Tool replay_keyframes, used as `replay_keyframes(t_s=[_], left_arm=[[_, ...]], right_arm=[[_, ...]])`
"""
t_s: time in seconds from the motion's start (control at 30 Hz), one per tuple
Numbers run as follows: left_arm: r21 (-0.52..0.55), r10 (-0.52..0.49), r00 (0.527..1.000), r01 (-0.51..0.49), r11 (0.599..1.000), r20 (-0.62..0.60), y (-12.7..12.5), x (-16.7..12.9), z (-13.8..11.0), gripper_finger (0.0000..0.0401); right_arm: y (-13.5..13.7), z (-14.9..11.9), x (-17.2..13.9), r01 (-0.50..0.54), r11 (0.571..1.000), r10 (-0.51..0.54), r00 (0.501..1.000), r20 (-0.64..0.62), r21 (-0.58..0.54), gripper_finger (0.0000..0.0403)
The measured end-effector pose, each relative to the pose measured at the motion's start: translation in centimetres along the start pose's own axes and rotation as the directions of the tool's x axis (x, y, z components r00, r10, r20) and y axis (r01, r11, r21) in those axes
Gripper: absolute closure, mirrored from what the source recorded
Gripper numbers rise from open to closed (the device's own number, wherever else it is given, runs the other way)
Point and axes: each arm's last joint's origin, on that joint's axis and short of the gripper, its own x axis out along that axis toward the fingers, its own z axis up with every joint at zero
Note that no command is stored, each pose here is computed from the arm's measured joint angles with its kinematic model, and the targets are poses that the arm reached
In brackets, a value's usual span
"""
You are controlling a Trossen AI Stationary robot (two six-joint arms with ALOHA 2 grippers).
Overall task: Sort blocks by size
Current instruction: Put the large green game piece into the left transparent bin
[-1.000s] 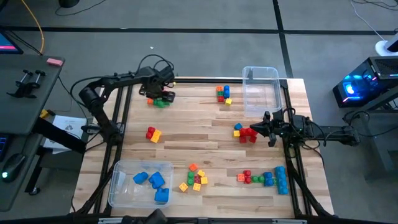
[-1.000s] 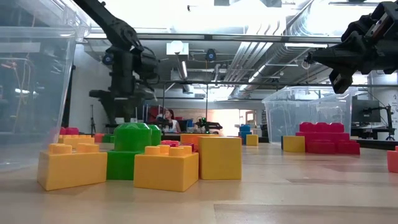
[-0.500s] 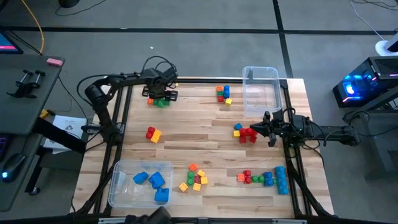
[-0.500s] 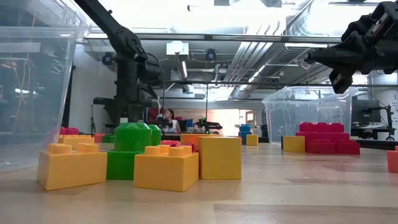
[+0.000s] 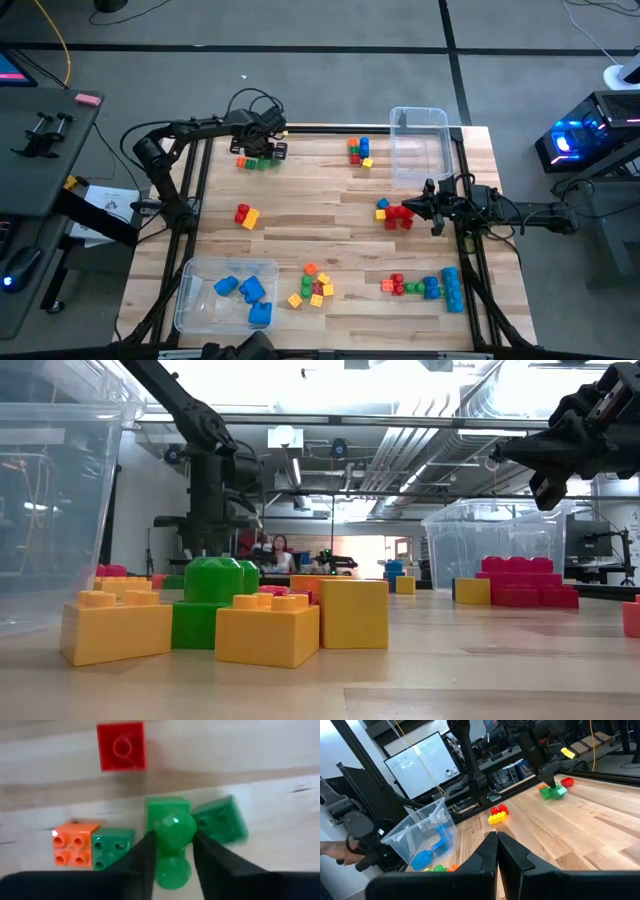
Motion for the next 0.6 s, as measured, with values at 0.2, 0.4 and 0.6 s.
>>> replay_keyframes(t_s=[0.2, 0.4, 0.6], left_arm=[[0.017, -0.053, 0.997, 0.052, 0.999, 0.061, 0.1, -1.5, 0.3, 0.0396], [0.085, -0.079, 0.992, 0.070, 0.994, 0.103, 0.4, -2.9, 0.3, 0.0399], [0.249, -0.116, 0.991, 0.095, 0.964, 0.072, 0.6, -2.7, 0.5, 0.0383]], right_arm=[[0.0, 0.0, 0.0, 0.000, 1.000, 0.000, 1.000, 0.000, 0.000, 0.0398], [0.0, 0.0, 0.0, 0.000, 1.000, 0.000, 1.000, 0.000, 0.000, 0.0398], [0.0, 0.0, 0.0, 0.000, 1.000, 0.000, 1.000, 0.000, 0.000, 0.0398]])
